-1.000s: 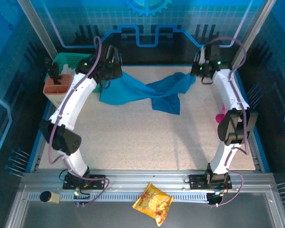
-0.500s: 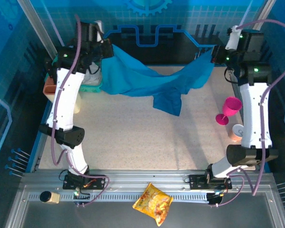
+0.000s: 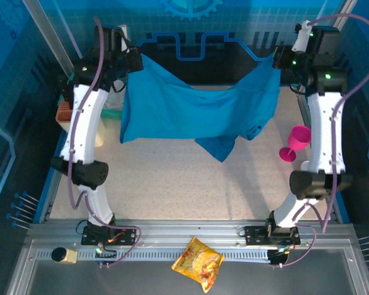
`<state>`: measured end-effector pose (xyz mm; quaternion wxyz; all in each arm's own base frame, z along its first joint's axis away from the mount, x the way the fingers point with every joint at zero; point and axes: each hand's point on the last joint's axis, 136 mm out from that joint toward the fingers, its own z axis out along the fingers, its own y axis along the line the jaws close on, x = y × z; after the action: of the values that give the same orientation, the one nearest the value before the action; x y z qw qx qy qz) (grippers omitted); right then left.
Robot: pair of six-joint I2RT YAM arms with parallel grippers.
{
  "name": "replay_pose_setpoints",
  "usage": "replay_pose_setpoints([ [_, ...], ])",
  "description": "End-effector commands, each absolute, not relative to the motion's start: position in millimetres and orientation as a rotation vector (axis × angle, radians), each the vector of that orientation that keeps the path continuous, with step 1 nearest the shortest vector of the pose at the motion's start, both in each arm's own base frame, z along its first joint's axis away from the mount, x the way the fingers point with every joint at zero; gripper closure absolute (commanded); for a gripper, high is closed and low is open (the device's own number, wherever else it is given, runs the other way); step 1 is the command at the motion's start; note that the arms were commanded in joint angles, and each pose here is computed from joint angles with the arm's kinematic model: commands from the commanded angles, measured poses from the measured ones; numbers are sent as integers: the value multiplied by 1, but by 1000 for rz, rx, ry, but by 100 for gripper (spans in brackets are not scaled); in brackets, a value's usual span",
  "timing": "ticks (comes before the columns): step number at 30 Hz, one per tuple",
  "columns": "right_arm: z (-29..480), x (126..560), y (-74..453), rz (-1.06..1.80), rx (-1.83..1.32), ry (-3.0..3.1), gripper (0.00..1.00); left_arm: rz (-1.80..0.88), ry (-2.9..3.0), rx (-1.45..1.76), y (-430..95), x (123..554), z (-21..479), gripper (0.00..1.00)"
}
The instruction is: Fold and stack the t-shirts
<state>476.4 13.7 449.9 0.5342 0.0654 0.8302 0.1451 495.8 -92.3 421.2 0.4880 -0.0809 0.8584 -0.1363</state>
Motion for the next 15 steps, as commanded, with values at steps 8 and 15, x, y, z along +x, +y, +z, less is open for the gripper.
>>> replay_pose_setpoints([
  [8,478,565,21,566,187,1784,100,-507,1903,-204,-92,575,434,100],
  [15,592,490,17,530,136,1502,100,-561,1694,-149,-90,529,525,100],
])
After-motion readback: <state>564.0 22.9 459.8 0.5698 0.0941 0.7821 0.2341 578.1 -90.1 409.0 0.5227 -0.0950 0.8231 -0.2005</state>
